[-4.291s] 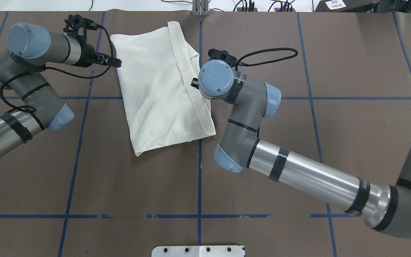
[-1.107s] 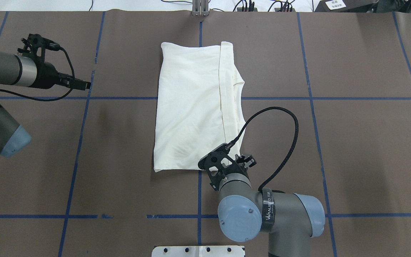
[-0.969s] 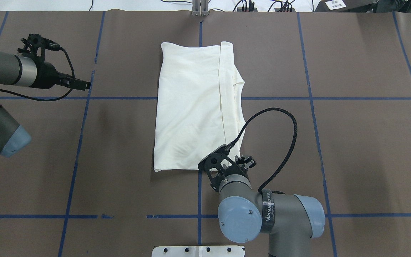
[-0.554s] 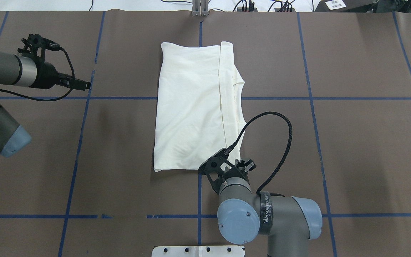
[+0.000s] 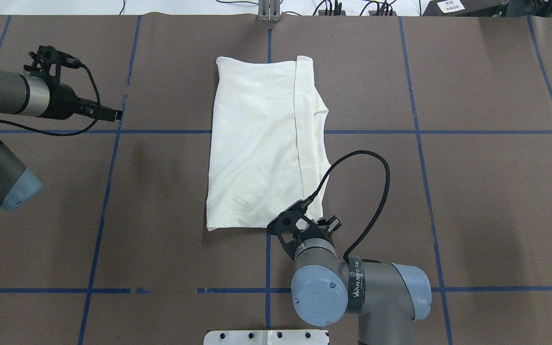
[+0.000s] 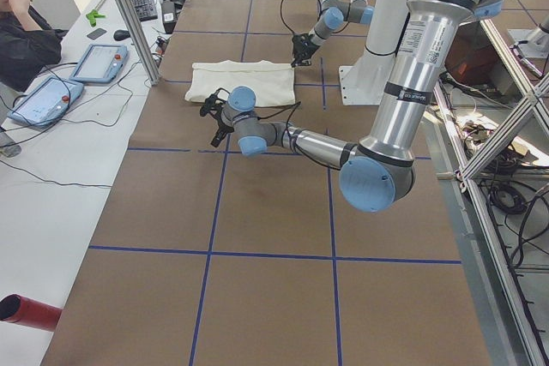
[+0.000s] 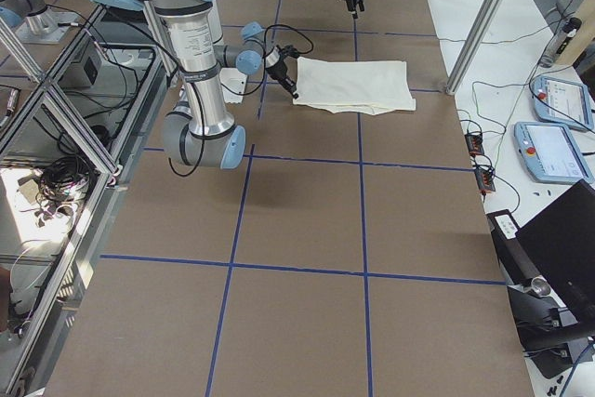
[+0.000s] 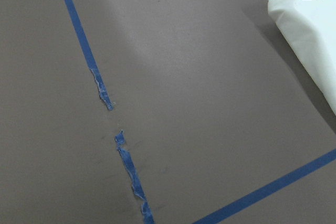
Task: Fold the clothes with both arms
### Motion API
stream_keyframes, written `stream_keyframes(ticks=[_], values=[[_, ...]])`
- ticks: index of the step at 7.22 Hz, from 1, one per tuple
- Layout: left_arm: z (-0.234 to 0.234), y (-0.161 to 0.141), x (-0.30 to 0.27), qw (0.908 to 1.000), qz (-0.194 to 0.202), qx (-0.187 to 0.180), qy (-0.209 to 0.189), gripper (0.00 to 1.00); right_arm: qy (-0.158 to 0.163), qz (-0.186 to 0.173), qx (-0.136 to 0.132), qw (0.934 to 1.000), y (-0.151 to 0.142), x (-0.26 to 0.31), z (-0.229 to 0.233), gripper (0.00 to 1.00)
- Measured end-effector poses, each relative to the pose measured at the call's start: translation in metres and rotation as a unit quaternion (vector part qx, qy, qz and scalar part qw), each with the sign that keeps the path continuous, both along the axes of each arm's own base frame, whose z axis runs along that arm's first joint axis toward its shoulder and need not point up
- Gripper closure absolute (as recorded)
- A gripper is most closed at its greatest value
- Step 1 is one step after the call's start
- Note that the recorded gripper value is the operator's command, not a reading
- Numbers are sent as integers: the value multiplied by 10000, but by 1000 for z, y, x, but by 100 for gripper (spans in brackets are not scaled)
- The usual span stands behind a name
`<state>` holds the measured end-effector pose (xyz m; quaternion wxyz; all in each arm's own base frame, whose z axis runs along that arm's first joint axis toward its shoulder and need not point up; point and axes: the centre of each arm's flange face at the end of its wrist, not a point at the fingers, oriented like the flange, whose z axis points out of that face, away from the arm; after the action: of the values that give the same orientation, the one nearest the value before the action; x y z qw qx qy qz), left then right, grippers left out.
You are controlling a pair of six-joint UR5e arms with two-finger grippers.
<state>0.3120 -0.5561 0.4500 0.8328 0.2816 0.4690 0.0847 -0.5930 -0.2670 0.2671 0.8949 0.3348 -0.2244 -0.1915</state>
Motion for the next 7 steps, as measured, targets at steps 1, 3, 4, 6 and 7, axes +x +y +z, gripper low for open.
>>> stream_keyframes(ticks=[1, 3, 4, 6, 7], values=[[0, 0, 0, 10000, -3, 1, -3, 0, -105, 83, -58, 9999, -6, 5, -4, 100], [0, 0, 2, 10000, 3, 5, -1, 0, -339, 307, -296, 9985, -24, 21, -7, 100], [0, 0, 2, 10000, 3, 5, 2, 0, -497, 545, -524, 9959, -26, 29, -1, 100], [0, 0, 2, 10000, 3, 11, 1, 0, -820, 996, -1044, 9861, -21, 45, 16, 100], [0, 0, 2, 10000, 2, 12, 1, 0, -928, 1201, -1268, 9802, -14, 49, 26, 100]])
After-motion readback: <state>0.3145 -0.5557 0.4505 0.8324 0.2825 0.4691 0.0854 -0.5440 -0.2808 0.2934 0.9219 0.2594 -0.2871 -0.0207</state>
